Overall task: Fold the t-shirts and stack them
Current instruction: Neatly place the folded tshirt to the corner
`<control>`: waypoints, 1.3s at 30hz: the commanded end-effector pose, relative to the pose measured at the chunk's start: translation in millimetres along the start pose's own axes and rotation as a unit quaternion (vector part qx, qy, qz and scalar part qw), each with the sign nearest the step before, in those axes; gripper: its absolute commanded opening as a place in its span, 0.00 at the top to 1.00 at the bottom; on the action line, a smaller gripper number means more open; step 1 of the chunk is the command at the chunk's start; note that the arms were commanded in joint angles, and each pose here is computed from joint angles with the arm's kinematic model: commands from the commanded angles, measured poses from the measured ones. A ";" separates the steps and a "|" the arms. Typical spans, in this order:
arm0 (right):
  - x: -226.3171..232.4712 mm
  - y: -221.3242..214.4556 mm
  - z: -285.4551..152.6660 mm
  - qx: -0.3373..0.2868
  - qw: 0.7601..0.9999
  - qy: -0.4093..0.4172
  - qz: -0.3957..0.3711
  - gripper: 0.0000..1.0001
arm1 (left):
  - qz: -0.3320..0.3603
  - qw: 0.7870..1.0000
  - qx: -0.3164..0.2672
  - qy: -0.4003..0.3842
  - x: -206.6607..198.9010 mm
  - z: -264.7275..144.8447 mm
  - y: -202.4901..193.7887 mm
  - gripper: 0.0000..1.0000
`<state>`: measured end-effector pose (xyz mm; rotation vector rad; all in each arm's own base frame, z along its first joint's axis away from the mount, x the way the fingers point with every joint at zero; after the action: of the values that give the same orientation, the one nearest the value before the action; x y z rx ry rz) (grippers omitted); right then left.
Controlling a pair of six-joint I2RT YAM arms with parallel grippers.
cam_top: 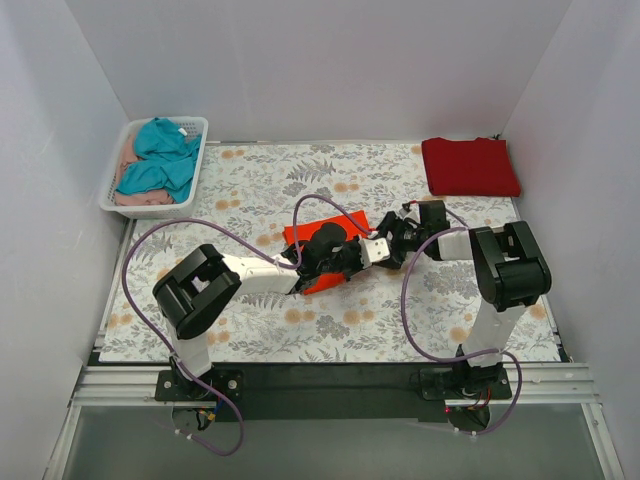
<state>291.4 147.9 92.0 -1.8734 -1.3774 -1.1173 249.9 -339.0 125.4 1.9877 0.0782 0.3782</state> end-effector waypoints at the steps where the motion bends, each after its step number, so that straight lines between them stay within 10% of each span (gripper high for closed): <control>1: 10.5 19.5 13.3 -0.034 0.999 0.014 -0.002 0.23 | 0.007 0.999 -0.043 0.000 7.6 -8.2 30.8 1.00; 17: -0.3 17.2 50.4 -0.044 0.999 -0.021 0.006 0.53 | -0.009 0.999 -0.044 0.011 19.0 -8.2 29.6 1.00; 20: 2.9 24.3 51.7 -0.050 0.998 -0.019 -0.015 0.76 | -0.042 0.998 -0.034 0.007 24.8 -11.1 30.0 0.96; 22: 9.1 32.7 49.5 -0.050 0.997 -0.015 -0.064 0.97 | -0.060 0.997 -0.037 0.021 34.9 -23.0 37.9 0.71; 26: 34.1 66.2 38.9 -0.046 0.981 -0.064 -0.176 0.99 | -0.134 0.990 -0.031 0.042 55.1 -58.5 47.3 0.48; 39: 58.2 167.9 -27.9 -0.117 0.863 -0.233 -0.433 0.99 | -0.256 0.955 0.036 0.147 68.5 -155.6 10.5 0.43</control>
<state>428.2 132.0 146.2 -1.7890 -2.3696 -1.3347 282.7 -204.7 213.8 1.8544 0.7224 0.3488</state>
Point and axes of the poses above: each gripper's point midway between its finger pads, its own z axis out along the fingers, its own x axis along the line the jaws close on, y = z × x, the point moved 9 cm from there along -z, back along the fingers, and after that the axes turned 1 degree about -z, right-handed, at the moved point
